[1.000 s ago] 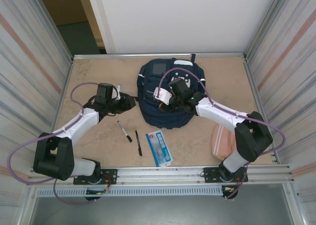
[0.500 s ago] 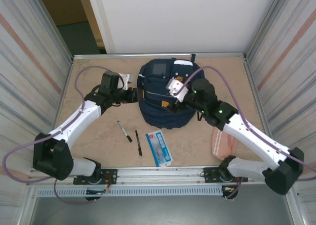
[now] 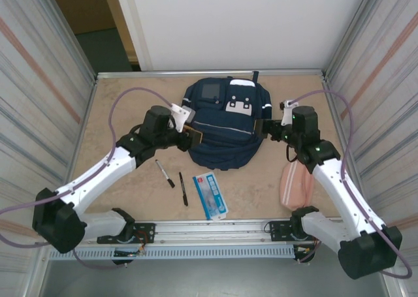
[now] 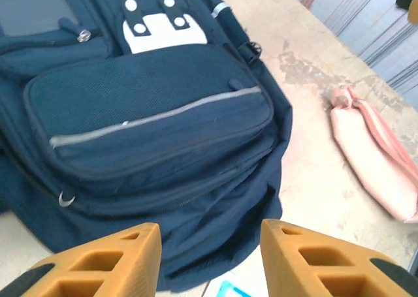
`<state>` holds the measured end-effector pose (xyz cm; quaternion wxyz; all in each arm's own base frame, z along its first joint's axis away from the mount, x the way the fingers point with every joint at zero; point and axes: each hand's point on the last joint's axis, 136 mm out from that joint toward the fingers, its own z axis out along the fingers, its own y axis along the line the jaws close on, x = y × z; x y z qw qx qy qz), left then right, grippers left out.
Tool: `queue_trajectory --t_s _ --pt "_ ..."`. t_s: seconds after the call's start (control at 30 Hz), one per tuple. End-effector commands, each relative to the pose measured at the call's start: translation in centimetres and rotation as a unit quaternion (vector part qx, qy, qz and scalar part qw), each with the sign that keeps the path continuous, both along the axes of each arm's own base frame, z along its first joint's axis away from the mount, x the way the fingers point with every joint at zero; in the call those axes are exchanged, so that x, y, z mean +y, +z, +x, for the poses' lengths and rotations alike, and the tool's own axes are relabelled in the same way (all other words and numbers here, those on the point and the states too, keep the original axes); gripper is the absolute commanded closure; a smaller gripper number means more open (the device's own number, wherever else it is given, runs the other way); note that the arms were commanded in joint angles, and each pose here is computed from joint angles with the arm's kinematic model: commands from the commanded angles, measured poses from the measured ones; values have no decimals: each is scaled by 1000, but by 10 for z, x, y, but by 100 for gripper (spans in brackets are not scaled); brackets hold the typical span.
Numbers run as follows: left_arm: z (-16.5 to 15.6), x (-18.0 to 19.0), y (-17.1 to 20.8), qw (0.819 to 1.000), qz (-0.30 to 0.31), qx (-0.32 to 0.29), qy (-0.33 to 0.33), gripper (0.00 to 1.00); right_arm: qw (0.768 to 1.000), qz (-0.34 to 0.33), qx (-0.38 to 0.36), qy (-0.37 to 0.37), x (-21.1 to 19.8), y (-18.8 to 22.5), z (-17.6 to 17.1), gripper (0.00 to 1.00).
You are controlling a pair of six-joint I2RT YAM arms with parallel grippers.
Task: Pack the student bag
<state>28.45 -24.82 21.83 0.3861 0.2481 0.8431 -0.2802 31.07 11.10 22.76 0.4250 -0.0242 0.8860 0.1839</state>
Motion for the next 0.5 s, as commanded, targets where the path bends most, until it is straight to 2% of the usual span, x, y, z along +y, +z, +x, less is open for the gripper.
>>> queue_trajectory --t_s 0.0,0.13,0.3,0.47 --pt "-17 23 -29 998 21 39 35 57 992 43 112 27 18 -20 -26 5" --pt "-36 37 -44 996 28 67 47 56 986 22 145 -84 -14 -50 -22 3" --pt "-38 59 -64 986 46 107 120 56 951 -28 174 -253 -67 -82 -29 0" --pt "-36 70 -71 980 42 114 160 56 902 40 239 -358 -102 -129 -51 1"
